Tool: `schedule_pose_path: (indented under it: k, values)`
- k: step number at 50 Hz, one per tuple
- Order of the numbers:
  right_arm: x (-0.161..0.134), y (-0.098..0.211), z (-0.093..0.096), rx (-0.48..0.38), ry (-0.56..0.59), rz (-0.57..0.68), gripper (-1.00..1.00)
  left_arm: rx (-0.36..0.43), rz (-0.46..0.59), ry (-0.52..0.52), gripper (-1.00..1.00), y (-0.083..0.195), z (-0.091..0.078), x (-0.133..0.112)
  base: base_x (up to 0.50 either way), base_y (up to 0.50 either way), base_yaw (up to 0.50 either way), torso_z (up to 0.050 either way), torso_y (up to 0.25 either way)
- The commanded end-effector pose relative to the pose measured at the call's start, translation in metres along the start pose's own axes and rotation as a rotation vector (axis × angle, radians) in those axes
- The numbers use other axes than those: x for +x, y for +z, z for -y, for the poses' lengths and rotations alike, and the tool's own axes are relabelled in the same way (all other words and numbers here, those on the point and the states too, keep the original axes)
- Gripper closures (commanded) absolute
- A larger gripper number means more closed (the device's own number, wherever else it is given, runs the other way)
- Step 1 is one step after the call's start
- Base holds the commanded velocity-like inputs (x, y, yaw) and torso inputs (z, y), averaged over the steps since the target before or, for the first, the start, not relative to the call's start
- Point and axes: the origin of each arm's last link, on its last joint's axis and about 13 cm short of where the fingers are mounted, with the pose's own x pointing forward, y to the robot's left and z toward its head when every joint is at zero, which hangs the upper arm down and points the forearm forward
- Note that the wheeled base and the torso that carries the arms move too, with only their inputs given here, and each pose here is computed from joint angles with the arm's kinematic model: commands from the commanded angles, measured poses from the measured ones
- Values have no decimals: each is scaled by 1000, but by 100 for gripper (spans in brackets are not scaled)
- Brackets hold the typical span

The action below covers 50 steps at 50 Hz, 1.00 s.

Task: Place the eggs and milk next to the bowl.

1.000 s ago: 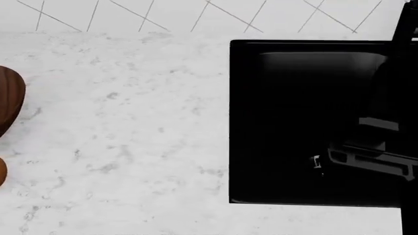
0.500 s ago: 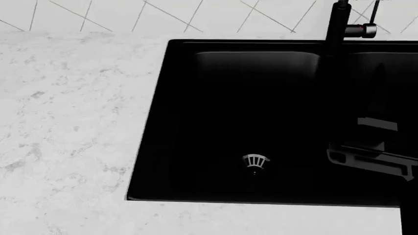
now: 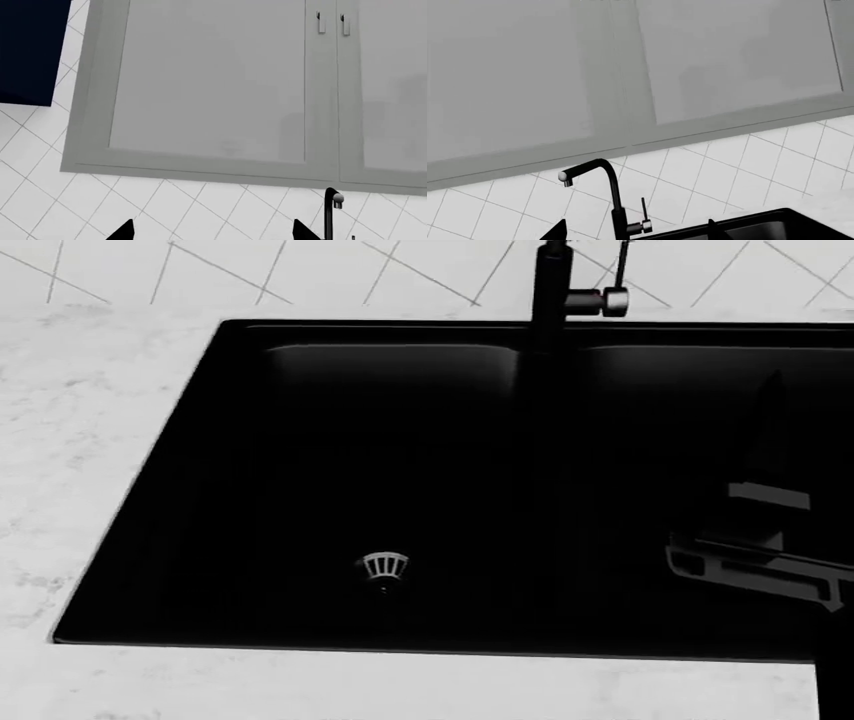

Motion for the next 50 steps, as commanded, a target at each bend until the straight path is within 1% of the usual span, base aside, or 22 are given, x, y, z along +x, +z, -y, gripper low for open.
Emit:
schedule_pose_path:
  k: [1,50]
  values:
    - [0,-5,2,23,-19,-17,-100,-23,-15,26,-100,-6,-3,0,0,-500,0,0,0]
    - [-1,-5,2,24,-9,-23,-100,-27,-20,26,-100,-10,-3,-2,0,-500,0,0,0]
